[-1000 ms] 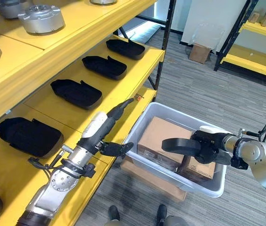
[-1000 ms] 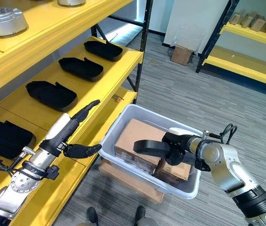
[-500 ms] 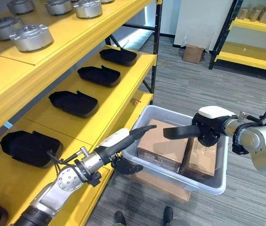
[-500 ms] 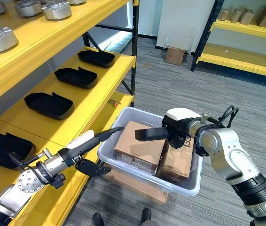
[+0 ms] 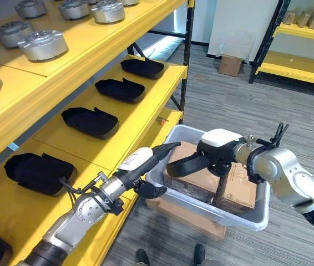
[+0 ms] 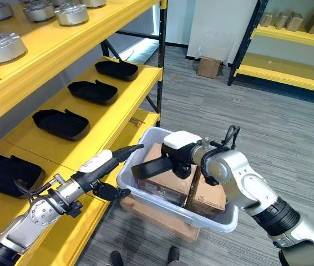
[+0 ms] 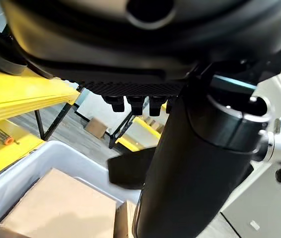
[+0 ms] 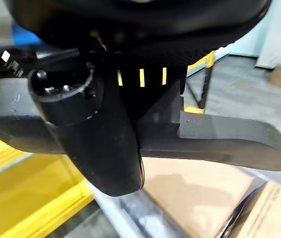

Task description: Move parts from the plastic box to the shelf.

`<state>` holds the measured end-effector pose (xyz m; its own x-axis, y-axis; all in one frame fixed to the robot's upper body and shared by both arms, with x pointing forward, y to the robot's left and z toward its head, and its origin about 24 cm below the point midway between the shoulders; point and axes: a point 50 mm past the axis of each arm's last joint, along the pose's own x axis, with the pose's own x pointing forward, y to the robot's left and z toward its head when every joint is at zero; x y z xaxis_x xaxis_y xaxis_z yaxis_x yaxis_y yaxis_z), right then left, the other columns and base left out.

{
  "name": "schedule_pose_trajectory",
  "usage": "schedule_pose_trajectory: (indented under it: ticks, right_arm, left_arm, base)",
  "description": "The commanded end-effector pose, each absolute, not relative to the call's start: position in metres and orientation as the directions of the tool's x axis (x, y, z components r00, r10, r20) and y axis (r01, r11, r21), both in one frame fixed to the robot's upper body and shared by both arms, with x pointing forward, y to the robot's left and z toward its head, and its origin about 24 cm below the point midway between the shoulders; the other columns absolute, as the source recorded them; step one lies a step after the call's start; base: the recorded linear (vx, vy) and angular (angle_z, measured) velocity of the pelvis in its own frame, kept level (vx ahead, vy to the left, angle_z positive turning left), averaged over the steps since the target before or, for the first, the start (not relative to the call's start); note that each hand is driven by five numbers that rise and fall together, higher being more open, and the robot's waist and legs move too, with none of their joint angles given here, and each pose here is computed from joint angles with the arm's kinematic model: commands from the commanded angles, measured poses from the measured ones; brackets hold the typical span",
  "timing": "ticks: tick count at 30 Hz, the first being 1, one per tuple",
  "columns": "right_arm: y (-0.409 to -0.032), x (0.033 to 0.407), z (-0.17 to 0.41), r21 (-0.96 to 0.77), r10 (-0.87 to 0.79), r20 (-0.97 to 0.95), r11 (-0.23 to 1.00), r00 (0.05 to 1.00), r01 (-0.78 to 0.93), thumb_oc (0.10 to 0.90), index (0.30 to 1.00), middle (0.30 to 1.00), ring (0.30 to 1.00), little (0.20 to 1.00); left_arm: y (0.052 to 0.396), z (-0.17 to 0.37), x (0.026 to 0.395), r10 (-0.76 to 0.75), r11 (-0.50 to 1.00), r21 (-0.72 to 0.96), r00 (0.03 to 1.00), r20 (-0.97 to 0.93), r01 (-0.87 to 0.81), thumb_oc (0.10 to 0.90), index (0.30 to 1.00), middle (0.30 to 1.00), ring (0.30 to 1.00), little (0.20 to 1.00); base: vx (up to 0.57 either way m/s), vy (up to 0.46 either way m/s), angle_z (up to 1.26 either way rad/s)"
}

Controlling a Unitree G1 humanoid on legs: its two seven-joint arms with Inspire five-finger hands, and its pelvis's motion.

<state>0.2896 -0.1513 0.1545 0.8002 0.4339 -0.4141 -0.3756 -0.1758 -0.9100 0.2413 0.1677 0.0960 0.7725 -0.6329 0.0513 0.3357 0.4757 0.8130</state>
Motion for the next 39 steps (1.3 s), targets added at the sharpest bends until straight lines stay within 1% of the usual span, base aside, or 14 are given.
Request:
schedule_pose_trajectory:
  ticks: [1, 7, 10, 14, 16, 20, 24, 29, 34, 36, 39]
  right_arm:
    - [-0.144, 0.305, 0.2, -0.972, 0.433, -0.227, -0.154, 0.872, -0.176, 0.4, 0.3, 0.3, 0.3, 0.3]
    - [-0.145, 0.308, 0.182, -0.962, 0.419, -0.271, -0.126, 0.867, -0.241, 0.4, 0.3, 0.3, 0.3, 0.3]
    - [-0.141, 0.312, 0.172, -0.959, 0.429, -0.279, -0.081, 0.859, -0.271, 0.4, 0.3, 0.3, 0.3, 0.3]
    - [-0.132, 0.319, 0.161, -0.967, 0.437, -0.244, -0.037, 0.866, -0.254, 0.4, 0.3, 0.3, 0.3, 0.3]
    - [-0.131, 0.32, 0.16, -0.97, 0.438, -0.23, -0.029, 0.869, -0.242, 0.4, 0.3, 0.3, 0.3, 0.3]
    - [-0.129, 0.325, 0.161, -0.977, 0.442, -0.176, 0.029, 0.88, -0.21, 0.4, 0.3, 0.3, 0.3, 0.3]
    - [-0.127, 0.33, 0.163, -0.98, 0.45, -0.121, 0.085, 0.885, -0.177, 0.4, 0.3, 0.3, 0.3, 0.3]
    - [-0.123, 0.33, 0.164, -0.986, 0.462, -0.079, 0.093, 0.883, -0.137, 0.4, 0.3, 0.3, 0.3, 0.3]
    - [-0.12, 0.331, 0.166, -0.99, 0.482, -0.059, 0.083, 0.874, -0.113, 0.4, 0.3, 0.3, 0.3, 0.3]
    - [-0.119, 0.33, 0.167, -0.991, 0.495, -0.05, 0.083, 0.867, -0.105, 0.4, 0.3, 0.3, 0.3, 0.3]
    - [-0.117, 0.329, 0.167, -0.991, 0.509, -0.049, 0.083, 0.859, -0.106, 0.4, 0.3, 0.3, 0.3, 0.3]
  left_arm:
    - [0.162, 0.131, 0.254, -0.635, 0.497, 0.849, 0.742, 0.215, 0.179, 0.9, 1.0, 1.0, 1.0, 1.0]
    - [0.161, 0.132, 0.252, -0.629, 0.516, 0.842, 0.738, 0.246, 0.159, 0.9, 1.0, 1.0, 1.0, 1.0]
    - [0.16, 0.132, 0.254, -0.619, 0.537, 0.827, 0.744, 0.251, 0.168, 0.9, 1.0, 1.0, 1.0, 1.0]
    - [0.153, 0.126, 0.256, -0.638, 0.518, 0.826, 0.743, 0.201, 0.221, 0.9, 1.0, 1.0, 1.0, 1.0]
    - [0.152, 0.124, 0.256, -0.64, 0.514, 0.827, 0.743, 0.194, 0.227, 0.9, 1.0, 1.0, 1.0, 1.0]
    - [0.153, 0.119, 0.26, -0.608, 0.534, 0.815, 0.772, 0.185, 0.225, 0.9, 1.0, 1.0, 1.0, 1.0]
    - [0.151, 0.118, 0.263, -0.623, 0.523, 0.813, 0.765, 0.161, 0.255, 0.9, 1.0, 1.0, 1.0, 1.0]
    - [0.147, 0.117, 0.261, -0.638, 0.532, 0.803, 0.75, 0.173, 0.267, 0.9, 1.0, 1.0, 1.0, 1.0]
    - [0.15, 0.111, 0.265, -0.61, 0.53, 0.805, 0.779, 0.146, 0.265, 0.9, 1.0, 1.0, 1.0, 1.0]
    - [0.151, 0.111, 0.265, -0.596, 0.564, 0.788, 0.781, 0.184, 0.245, 0.9, 1.0, 1.0, 1.0, 1.0]
    - [0.152, 0.112, 0.266, -0.576, 0.576, 0.789, 0.792, 0.204, 0.216, 0.9, 1.0, 1.0, 1.0, 1.0]
  base:
    - [0.0, 0.0, 0.0]
    - [-0.01, -0.01, 0.04]
    - [-0.01, -0.006, 0.0]
    - [-0.04, -0.015, 0.05]
    - [-0.01, -0.004, 0.03]
    - [0.0, 0.0, 0.0]
    - [0.0, 0.0, 0.0]
    - [0.0, 0.0, 0.0]
    - [0.0, 0.0, 0.0]
    - [0.0, 0.0, 0.0]
    - [0.0, 0.0, 0.0]
